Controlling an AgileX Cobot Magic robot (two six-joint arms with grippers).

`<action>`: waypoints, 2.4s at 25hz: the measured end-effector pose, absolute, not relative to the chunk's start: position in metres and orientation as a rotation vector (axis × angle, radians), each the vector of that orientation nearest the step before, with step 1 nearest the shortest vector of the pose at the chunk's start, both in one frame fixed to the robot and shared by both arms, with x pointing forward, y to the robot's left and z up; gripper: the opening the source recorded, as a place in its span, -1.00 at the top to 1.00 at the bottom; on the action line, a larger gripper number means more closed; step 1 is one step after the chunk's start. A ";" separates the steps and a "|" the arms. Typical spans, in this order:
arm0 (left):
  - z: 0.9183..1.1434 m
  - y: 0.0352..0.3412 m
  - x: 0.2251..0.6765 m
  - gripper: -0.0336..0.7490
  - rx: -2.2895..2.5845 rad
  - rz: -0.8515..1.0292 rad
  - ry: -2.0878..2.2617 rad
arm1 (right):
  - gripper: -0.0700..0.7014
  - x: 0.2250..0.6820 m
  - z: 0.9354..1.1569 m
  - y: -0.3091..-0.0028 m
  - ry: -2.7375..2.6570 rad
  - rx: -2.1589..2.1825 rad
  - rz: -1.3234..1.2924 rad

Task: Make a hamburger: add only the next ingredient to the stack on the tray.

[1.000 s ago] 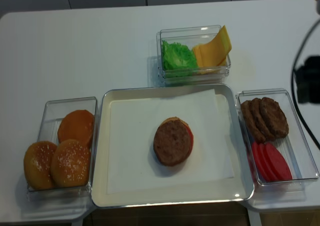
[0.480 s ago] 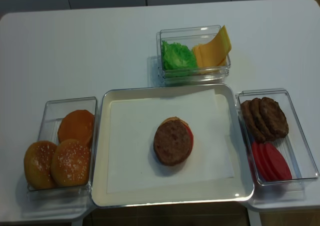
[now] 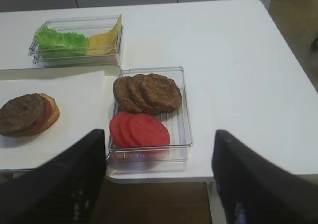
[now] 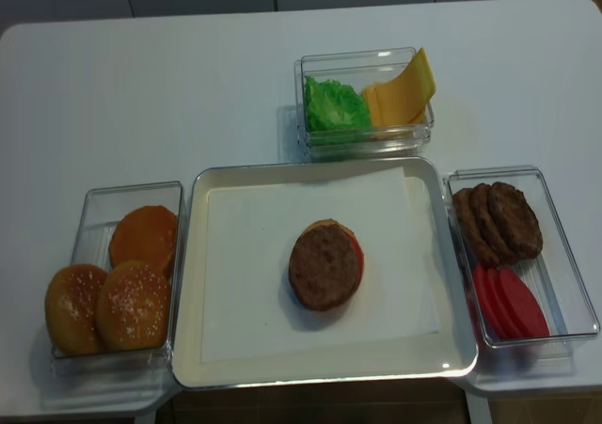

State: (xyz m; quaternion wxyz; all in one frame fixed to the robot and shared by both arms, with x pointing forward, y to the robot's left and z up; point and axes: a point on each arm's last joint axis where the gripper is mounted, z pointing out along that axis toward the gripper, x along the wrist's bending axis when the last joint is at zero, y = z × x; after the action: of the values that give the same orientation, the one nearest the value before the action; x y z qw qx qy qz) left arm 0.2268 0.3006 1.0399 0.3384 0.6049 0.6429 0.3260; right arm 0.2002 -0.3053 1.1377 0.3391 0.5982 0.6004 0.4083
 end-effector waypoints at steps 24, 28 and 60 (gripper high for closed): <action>1.040 0.301 0.227 0.17 1.576 0.849 1.675 | -0.48 0.219 1.043 -0.301 1.731 1.628 0.928; 1.040 0.301 0.227 0.17 1.576 0.849 1.675 | -0.48 0.226 1.042 -0.300 1.723 1.553 0.946; 1.040 0.301 0.227 0.17 1.576 0.849 1.675 | -0.48 0.230 1.039 -0.299 1.735 1.512 0.946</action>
State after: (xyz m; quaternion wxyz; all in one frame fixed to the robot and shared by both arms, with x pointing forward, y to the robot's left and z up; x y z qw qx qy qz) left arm 0.2268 0.3006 1.0399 0.3384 0.6049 0.6429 0.3260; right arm 0.2295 -0.2992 1.0387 0.3209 0.5757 0.6603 0.3599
